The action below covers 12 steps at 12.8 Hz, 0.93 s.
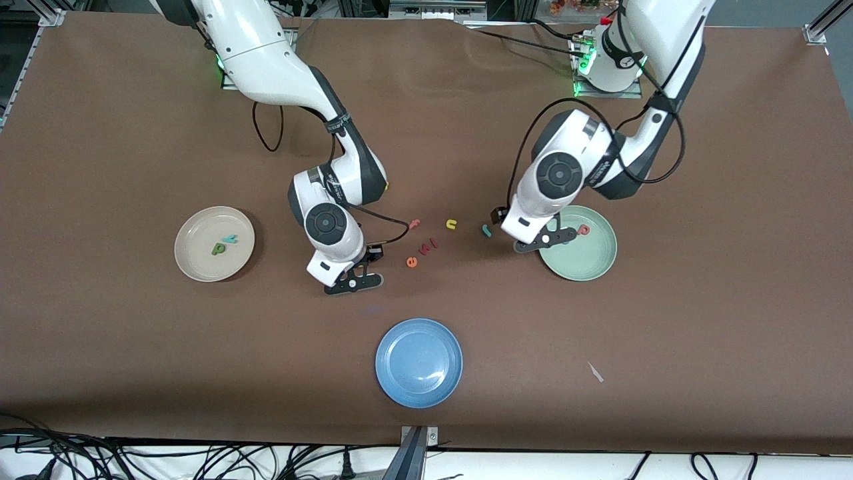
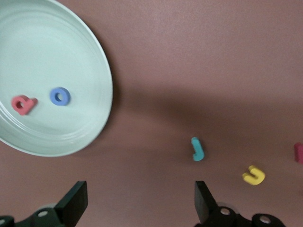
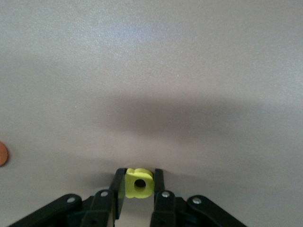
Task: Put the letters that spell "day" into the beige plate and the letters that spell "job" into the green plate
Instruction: 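Grasp the yellow o with the right gripper while the left gripper reaches cyan j, then drop o on the white plate while the left gripper grasps the cyan j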
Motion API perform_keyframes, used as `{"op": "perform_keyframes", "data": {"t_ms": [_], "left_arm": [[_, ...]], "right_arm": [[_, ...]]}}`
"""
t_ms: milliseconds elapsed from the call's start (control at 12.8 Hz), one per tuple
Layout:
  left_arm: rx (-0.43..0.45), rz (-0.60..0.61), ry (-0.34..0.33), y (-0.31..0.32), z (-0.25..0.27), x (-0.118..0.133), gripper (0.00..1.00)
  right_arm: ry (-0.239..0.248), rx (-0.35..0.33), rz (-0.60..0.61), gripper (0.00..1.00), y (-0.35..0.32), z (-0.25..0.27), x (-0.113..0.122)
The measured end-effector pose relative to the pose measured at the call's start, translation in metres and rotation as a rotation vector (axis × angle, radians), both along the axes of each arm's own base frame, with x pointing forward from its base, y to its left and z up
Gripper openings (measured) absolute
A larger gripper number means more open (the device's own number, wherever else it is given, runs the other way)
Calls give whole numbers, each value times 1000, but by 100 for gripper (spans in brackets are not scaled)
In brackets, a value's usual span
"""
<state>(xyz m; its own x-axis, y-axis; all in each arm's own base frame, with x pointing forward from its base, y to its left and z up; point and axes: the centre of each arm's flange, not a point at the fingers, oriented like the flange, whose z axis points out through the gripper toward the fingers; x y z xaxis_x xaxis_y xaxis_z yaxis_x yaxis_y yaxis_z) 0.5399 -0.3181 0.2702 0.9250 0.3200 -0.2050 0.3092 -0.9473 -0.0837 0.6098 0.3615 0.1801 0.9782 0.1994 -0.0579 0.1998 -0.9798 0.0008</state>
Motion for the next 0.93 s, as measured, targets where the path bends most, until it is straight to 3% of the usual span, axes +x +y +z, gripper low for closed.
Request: {"op": "perform_keyframes", "data": {"t_ms": [234, 389, 467, 545, 935], "left_arm": [[-52, 110, -12, -14, -25, 8, 96], [-73, 163, -34, -23, -45, 9, 85], [-72, 171, -30, -26, -53, 7, 83], [-70, 172, -23, -28, -61, 5, 76], [-73, 181, -10, -33, -93, -1, 67]], "right_arm": [[36, 2, -21, 28, -22, 10, 15], [65, 24, -35, 28, -48, 28, 33], [79, 16, -51, 28, -64, 36, 39], [98, -3, -70, 28, -81, 44, 43], [188, -70, -140, 28, -155, 65, 41]]}}
